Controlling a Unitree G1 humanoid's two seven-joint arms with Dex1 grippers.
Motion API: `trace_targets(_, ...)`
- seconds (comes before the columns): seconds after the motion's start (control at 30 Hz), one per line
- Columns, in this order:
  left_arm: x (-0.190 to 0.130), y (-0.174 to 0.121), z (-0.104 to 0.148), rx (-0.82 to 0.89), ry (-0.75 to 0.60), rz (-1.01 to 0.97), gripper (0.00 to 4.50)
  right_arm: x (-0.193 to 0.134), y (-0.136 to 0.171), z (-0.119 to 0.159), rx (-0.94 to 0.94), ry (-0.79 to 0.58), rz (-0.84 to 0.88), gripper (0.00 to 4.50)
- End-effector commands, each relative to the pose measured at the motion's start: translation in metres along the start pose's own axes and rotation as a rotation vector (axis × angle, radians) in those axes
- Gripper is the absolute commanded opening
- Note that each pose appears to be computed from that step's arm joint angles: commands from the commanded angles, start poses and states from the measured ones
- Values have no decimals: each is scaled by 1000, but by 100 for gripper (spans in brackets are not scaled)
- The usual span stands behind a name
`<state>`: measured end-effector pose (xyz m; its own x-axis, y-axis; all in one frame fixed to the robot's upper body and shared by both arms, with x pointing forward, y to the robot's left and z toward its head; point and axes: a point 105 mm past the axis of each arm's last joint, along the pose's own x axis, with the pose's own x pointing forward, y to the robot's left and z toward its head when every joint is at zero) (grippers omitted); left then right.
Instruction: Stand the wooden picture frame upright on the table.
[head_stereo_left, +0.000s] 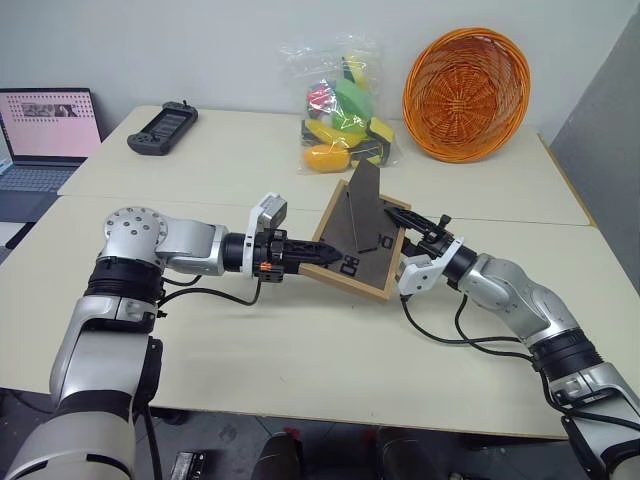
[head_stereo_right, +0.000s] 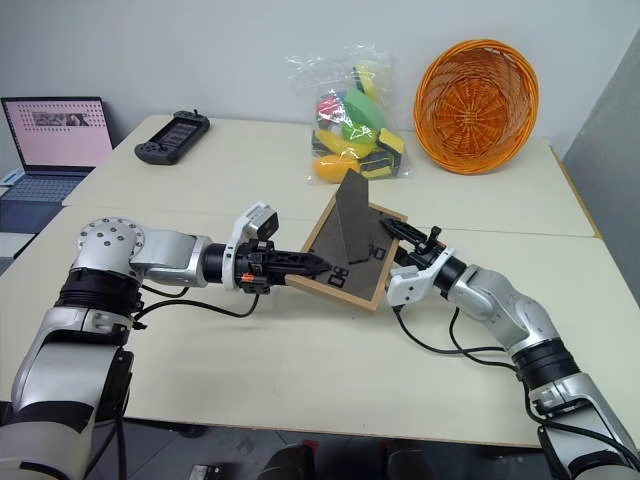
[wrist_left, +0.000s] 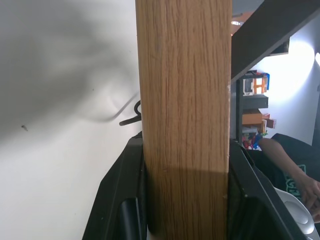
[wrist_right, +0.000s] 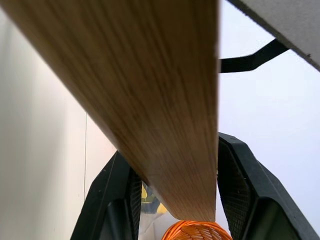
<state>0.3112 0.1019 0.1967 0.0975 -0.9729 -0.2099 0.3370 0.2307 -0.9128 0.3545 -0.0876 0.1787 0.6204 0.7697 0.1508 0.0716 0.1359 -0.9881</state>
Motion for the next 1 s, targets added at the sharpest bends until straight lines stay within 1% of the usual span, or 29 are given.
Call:
trace_targets(0.03, 3, -13, -4, 49, 38, -18, 129, 6, -8, 16, -25, -72, -20, 196)
trace_targets(0.2, 2, -13, -5, 54, 33, -6, 129, 7, -8, 16, -22, -72, -25, 196)
trace_targets(0.27, 2, -15, -7, 59, 35, -23, 199, 7, -8, 17, -21, -73, -26, 196)
trace_targets(0.3, 2, -16, -7, 62, 34, -29, 210, 8, -8, 17, -20, -73, -26, 196)
trace_targets(0.47, 2, -23, -11, 86, 55, -54, 324, 7, -7, 17, -23, -72, -23, 196)
trace_targets(0.57, 2, -26, -10, 89, 56, -61, 379, 7, -7, 15, -24, -69, -20, 196)
trace_targets(0.67, 2, -25, -7, 95, 33, -46, 379, 6, -6, 15, -25, -70, -17, 196)
trace_targets(0.8, 1, -24, -7, 92, 29, -42, 381, 6, -5, 17, -24, -84, -10, 129)
trace_targets(1.0, -4, -30, -3, 137, 4, -43, 381, 6, -5, 17, -23, -82, -6, 130)
